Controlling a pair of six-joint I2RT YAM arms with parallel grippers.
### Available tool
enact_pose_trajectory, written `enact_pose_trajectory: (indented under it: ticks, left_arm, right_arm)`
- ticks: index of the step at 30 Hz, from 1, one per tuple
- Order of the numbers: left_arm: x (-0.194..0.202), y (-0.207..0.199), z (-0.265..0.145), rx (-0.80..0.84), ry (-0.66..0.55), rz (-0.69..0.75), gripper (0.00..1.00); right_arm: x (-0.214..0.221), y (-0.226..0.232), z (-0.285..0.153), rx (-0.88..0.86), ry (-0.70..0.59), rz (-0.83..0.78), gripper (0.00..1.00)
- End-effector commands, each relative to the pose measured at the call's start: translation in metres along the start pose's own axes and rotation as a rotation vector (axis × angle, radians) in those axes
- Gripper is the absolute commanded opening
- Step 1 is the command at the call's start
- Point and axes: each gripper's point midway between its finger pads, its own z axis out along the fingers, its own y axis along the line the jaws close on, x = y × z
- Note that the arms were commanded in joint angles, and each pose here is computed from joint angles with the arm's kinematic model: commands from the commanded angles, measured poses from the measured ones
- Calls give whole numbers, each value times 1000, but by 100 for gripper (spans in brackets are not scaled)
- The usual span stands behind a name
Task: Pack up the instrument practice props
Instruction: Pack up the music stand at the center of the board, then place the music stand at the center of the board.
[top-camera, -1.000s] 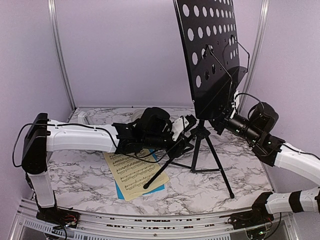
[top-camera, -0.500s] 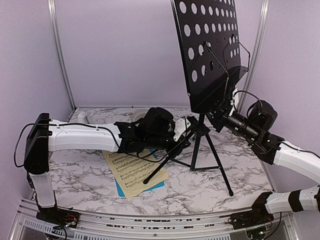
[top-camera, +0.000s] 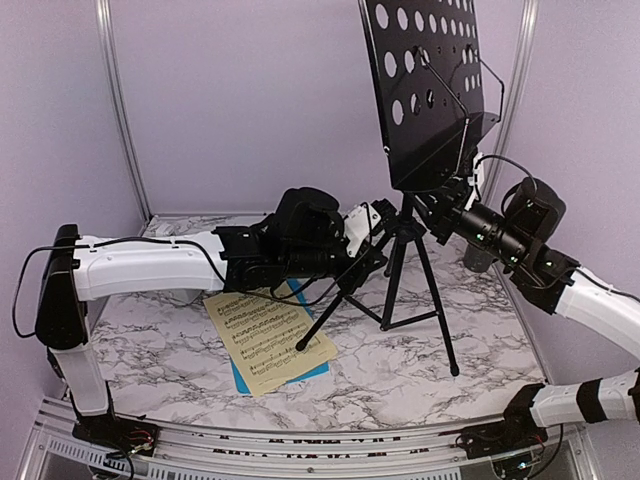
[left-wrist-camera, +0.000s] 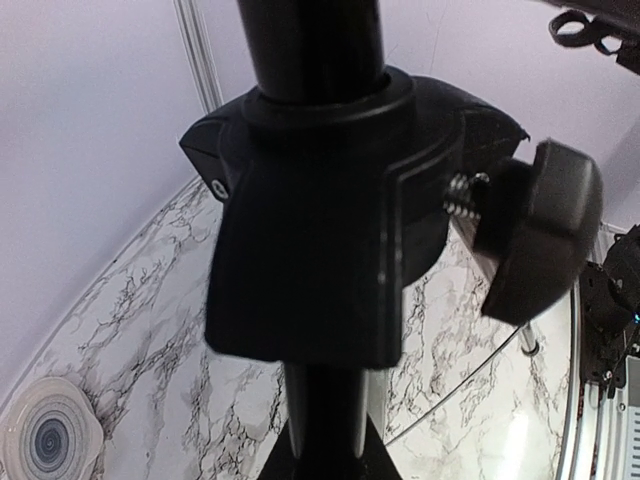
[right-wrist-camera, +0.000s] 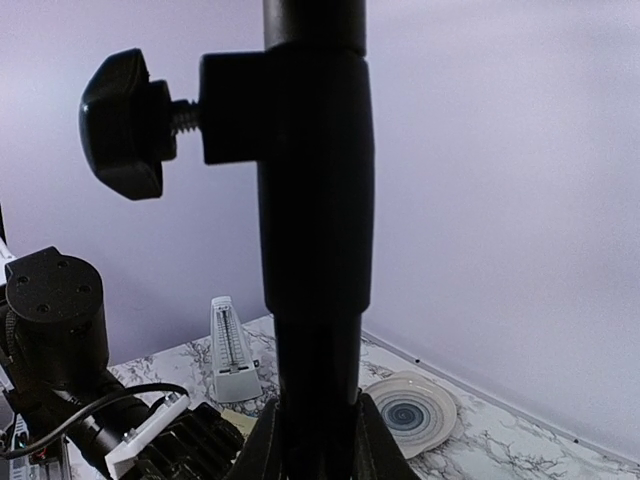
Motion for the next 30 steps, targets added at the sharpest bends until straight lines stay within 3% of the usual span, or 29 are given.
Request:
enact_pose_trajectory:
  ticks: [1, 14, 20, 30]
  left_arm:
    - [-128, 25, -63, -83, -412, -52, 0]
    - [-148, 17, -65, -7, -649, -194, 0]
    - [-145, 12, -65, 9, -636, -198, 0]
    - [-149, -11, -71, 165, -610, -405, 0]
  right_arm:
    - [-37, 10, -8, -18, -84, 8, 0]
    - [-42, 17, -14, 10, -121, 71, 0]
    - [-47, 13, -24, 49, -112, 86, 0]
    - [-58, 7, -32, 112, 50, 195, 0]
